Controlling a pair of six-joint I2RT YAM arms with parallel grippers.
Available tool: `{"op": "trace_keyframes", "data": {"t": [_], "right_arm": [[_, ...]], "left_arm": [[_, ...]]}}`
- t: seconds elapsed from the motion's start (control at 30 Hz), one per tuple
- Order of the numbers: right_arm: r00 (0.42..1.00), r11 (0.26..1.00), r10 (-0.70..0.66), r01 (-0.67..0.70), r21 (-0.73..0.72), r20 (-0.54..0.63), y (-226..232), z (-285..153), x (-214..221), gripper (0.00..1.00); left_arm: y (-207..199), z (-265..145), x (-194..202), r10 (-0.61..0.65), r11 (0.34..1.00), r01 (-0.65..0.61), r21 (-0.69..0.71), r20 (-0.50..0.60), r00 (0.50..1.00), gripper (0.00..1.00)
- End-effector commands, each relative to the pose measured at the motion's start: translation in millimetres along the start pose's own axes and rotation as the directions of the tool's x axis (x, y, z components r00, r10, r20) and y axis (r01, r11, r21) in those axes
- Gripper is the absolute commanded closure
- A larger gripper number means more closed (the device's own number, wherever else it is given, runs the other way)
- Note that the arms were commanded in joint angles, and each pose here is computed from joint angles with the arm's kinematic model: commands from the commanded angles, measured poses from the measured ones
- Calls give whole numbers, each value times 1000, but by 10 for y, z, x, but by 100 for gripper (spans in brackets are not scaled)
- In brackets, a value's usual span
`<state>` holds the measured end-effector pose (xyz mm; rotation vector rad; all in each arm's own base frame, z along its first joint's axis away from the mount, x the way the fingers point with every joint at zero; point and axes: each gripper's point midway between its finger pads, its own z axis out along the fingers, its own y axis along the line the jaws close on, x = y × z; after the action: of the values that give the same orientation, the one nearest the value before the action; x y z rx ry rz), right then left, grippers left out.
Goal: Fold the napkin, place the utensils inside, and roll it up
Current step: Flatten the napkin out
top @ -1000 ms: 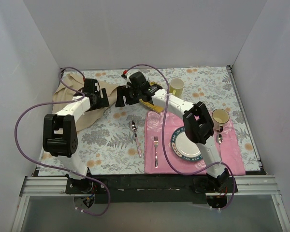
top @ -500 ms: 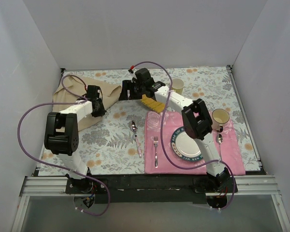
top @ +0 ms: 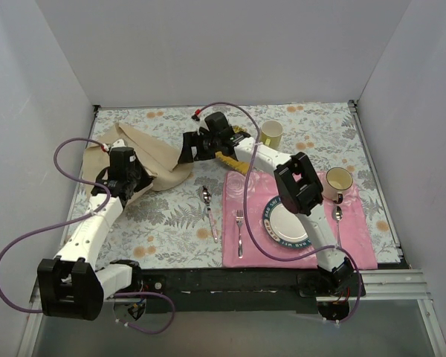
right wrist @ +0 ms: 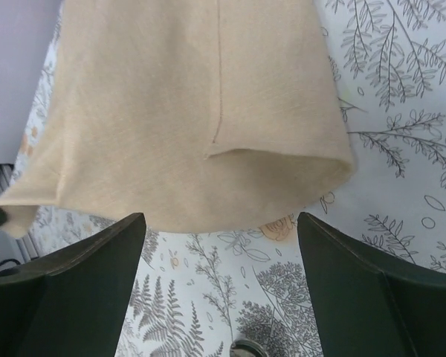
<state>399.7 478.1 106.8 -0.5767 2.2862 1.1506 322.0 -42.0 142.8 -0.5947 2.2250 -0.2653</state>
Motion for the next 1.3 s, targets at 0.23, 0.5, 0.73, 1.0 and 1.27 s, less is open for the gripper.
{"op": "trace_keyframes", "data": {"t": [0.23, 0.5, 0.73, 1.0, 1.27], "right_arm": [[977, 980, -194, 197, 23, -87, 162, -57, 551, 24], [989, 980, -124, 109, 167, 82, 185, 145, 305, 18], [983, 956, 52, -100, 275, 176, -58, 358, 193, 23], [968, 970, 136, -173, 171, 211, 47, 662, 70, 49], [879, 973, 223, -228, -40, 421, 432, 547, -660, 93]], "left_arm": [[160, -107, 377, -144, 988, 136, -70, -130, 981, 100], [124, -159, 418, -141, 990, 137, -37, -145, 979, 100], [134, -210, 410, -122, 992, 118, -31, -139, 983, 100], [115, -234, 375, -106, 994, 105, -18, -128, 986, 100], [237, -199, 529, -161, 986, 154, -63, -144, 976, 100]]}}
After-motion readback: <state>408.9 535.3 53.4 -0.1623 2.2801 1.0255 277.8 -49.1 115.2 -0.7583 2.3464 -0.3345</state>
